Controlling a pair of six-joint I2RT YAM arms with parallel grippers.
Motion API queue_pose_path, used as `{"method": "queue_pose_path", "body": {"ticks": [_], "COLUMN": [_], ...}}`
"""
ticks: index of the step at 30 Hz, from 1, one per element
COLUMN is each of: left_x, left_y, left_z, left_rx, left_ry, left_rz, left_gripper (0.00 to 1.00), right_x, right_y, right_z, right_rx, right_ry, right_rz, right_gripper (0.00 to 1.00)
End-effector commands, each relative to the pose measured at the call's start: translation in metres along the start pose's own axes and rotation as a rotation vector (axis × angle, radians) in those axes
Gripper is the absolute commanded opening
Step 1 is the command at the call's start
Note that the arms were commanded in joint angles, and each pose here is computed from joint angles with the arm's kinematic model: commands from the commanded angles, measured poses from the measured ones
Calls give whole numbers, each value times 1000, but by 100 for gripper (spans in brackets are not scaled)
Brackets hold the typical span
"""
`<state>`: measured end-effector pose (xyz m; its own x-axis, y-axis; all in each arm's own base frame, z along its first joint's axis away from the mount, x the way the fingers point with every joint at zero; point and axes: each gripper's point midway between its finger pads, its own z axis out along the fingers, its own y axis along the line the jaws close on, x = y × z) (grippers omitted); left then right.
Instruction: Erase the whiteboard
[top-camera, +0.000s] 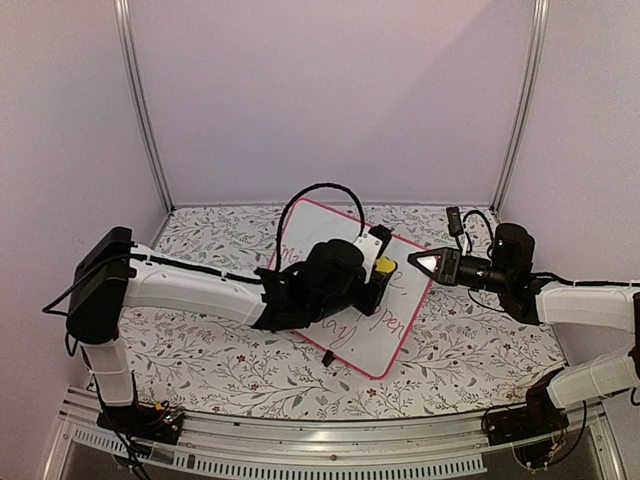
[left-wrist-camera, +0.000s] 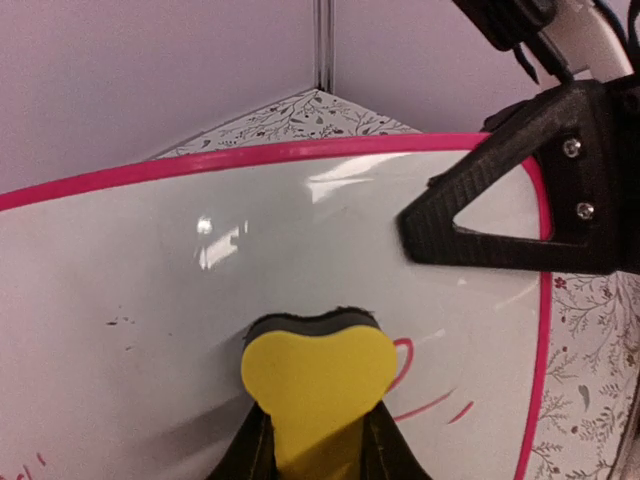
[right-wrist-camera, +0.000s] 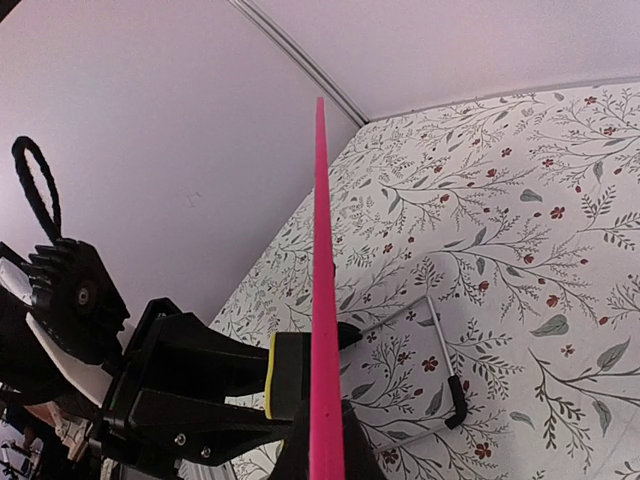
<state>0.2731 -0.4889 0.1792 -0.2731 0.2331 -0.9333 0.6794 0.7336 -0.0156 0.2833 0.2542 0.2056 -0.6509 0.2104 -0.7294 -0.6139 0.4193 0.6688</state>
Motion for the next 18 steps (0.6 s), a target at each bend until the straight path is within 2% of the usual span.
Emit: {"method": "queue_pose_path", "body": {"ticks": [1,11,14,18], "left_x": [30,21,24,32], "left_y": [-30,-42,-23,30], "left_z": [7,-1,1,1], "left_rx": [116,161,74,-120], "left_ry": [49,3,16,49], "left_rz": [69,90,63,-22], "left_gripper": [0,0,0,0], "right_x": [58,58,58,58], "right_y": [16,16,16,16], "right_z": [6,5,5,5], "right_rx": [-101,-102,-101,-100], "right_ry": [213,213,212,212], "right_rz": [-14,-17,-17,-18], "right_gripper": [0,0,0,0]}}
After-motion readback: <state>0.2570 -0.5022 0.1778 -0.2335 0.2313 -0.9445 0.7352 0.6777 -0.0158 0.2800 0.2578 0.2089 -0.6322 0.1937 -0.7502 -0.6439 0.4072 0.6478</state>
